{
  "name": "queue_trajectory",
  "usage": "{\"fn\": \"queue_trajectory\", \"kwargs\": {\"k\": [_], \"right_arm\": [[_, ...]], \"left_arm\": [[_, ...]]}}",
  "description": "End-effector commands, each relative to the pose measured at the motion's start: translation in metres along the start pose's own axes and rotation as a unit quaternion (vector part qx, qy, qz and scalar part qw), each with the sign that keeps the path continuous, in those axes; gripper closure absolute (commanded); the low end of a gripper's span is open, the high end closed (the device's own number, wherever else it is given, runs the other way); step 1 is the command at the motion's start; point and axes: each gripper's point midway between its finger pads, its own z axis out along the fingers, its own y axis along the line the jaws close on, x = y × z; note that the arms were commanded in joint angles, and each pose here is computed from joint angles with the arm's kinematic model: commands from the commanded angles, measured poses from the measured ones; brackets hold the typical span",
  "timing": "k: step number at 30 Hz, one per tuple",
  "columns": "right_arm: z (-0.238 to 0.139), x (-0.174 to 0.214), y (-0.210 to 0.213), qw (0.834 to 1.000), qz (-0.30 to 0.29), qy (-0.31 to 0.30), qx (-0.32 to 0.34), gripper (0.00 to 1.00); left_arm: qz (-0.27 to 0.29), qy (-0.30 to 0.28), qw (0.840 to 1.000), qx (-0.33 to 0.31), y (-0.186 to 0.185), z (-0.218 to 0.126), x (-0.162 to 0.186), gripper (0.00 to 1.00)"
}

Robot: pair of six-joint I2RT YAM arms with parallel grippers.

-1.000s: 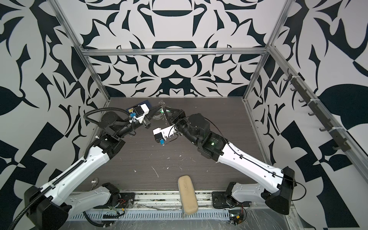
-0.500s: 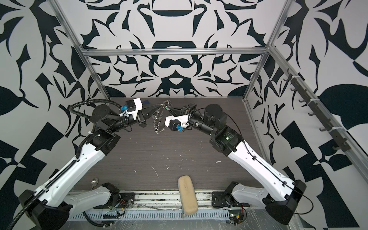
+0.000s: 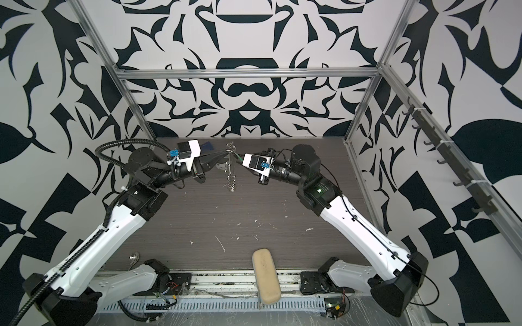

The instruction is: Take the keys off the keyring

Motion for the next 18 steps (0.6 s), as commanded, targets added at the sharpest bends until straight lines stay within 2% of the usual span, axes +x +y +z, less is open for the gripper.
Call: {"fn": "queue_trajectory", "kwargs": {"k": [1,11,18], "right_arm": [[-0.010,-0.026,-0.004,1.000,-0.003,-0.024,-0.003,0.74],[-0.022,-0.054,-0.010,0.999,-0.029,-0.029,-0.007,0.74],[-0.018,-0.056,-0.007,0.998,-0.042,-0.026,-0.035,0.76]], "left_arm": [[0.037,-0.025,0.999,-0.008,0.002,-0.005,-0.020,1.00],[0.055,-0.002,0.998,0.017,-0.007,-0.005,-0.008,1.00],[0.078,-0.002,0.997,0.028,-0.013,-0.008,-0.002,1.00]]}}
